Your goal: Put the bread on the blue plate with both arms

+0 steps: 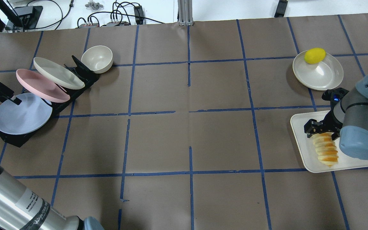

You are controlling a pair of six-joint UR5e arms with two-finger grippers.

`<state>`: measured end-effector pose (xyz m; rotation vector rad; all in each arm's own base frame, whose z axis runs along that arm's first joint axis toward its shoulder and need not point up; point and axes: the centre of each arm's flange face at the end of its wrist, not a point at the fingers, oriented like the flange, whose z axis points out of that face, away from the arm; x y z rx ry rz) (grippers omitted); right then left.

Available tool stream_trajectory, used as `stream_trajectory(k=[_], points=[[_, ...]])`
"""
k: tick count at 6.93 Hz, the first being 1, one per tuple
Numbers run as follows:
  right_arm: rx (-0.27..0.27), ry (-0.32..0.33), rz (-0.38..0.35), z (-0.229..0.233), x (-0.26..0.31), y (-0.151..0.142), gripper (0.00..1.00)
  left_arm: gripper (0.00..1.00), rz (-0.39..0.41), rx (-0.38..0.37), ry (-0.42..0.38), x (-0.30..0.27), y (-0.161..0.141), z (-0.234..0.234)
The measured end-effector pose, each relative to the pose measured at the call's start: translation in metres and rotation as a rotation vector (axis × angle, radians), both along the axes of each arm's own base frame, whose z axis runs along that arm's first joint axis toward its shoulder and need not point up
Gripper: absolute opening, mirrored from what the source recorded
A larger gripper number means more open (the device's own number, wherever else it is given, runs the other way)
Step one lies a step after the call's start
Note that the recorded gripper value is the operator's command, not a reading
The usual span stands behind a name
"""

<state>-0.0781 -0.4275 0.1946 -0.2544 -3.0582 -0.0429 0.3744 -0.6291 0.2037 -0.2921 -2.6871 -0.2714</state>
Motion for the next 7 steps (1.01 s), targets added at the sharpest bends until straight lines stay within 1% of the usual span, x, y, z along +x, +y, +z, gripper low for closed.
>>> stream_trajectory(k=[1,2,3,5,6,7], points=[[0.013,0.016,0.010,0.000,-0.002,0.001,0.90,0.19,-0.005,0.008,-0.008,0.002,0.002,-0.001],[0.023,0.025,0.018,-0.001,-0.003,0.003,0.89,0.15,-0.007,0.014,-0.012,0.004,0.003,-0.001],[0.030,0.028,0.023,-0.002,-0.004,0.004,0.78,0.14,-0.007,0.018,-0.013,0.005,0.004,0.000],[0.040,0.025,0.028,-0.005,-0.005,0.006,0.34,0.13,-0.007,0.021,-0.012,0.004,0.005,0.005],[0.051,0.020,0.036,-0.010,-0.007,0.006,0.14,0.13,-0.009,0.024,-0.010,0.001,0.007,0.016],[0.059,0.015,0.047,-0.014,-0.010,0.006,0.07,0.13,-0.010,0.021,-0.013,-0.003,0.011,0.038]])
